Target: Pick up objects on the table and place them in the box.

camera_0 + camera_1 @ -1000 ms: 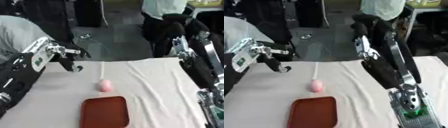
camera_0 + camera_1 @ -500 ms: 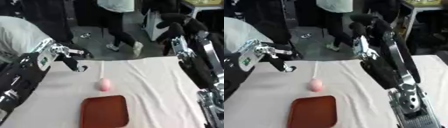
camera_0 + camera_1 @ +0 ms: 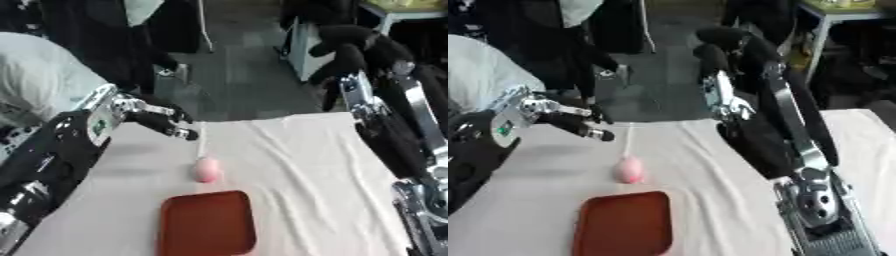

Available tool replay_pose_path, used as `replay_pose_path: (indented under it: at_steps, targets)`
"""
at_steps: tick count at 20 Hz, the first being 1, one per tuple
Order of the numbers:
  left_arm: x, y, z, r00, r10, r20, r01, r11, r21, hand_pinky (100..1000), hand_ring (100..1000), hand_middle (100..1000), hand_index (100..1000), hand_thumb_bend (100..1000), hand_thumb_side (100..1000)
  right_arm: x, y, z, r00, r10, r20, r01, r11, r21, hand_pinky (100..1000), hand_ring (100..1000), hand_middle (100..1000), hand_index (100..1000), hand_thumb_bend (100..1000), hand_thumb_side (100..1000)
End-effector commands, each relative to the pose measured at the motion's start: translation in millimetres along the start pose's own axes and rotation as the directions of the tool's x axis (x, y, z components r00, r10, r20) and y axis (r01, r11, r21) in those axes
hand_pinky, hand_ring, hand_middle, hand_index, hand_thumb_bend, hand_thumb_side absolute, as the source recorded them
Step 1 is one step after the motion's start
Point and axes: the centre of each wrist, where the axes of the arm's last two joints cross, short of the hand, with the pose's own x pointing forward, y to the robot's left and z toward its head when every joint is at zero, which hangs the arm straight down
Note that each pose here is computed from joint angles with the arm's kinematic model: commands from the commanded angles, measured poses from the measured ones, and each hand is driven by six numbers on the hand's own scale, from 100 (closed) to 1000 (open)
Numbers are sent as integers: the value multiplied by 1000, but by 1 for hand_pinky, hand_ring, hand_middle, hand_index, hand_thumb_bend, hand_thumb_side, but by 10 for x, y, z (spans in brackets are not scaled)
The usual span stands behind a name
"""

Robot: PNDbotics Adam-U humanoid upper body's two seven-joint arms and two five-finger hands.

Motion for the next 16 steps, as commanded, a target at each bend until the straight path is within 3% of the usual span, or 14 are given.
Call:
replay_pose_path:
  at_steps: [1, 10, 11, 12, 13, 14, 15, 16]
  targets:
    - [16, 135, 53, 993, -83, 83, 91, 991, -95, 1000, 953, 1000, 1000, 997, 1000, 65, -27, -43, 999, 10, 32, -10, 1000, -17, 341, 556, 656, 805, 100, 725]
    - [70, 39, -97, 992, -96, 82, 107, 984, -145, 934, 935, 1000, 1000, 1000, 1000, 68, -29, -51, 999, 22, 27, -21, 999, -39, 352, 563, 660, 808, 100, 702]
    - [73, 29, -108, 991, -102, 85, 114, 982, -150, 923, 937, 1000, 1000, 1000, 914, 69, -28, -52, 999, 22, 27, -21, 999, -38, 353, 563, 660, 808, 100, 703]
    - [79, 15, -121, 990, -111, 92, 124, 980, -155, 924, 935, 1000, 1000, 1000, 950, 71, -26, -53, 999, 23, 26, -22, 999, -37, 353, 563, 660, 808, 100, 703]
    - [82, 5, -131, 988, -119, 98, 133, 978, -159, 917, 938, 1000, 1000, 980, 787, 72, -24, -53, 999, 23, 26, -22, 999, -35, 352, 564, 661, 808, 100, 705]
    - [89, -6, -145, 986, -129, 106, 146, 976, -165, 917, 938, 1000, 1000, 980, 787, 73, -21, -53, 999, 24, 25, -23, 999, -32, 352, 564, 661, 808, 100, 705]
    - [96, -16, -158, 984, -138, 113, 156, 973, -170, 914, 937, 1000, 1000, 956, 707, 74, -18, -54, 999, 24, 25, -23, 999, -29, 352, 564, 661, 808, 100, 707]
    - [105, -26, -175, 982, -147, 121, 167, 970, -175, 915, 938, 1000, 1000, 961, 725, 76, -15, -55, 999, 24, 25, -23, 999, -25, 352, 564, 661, 808, 100, 706]
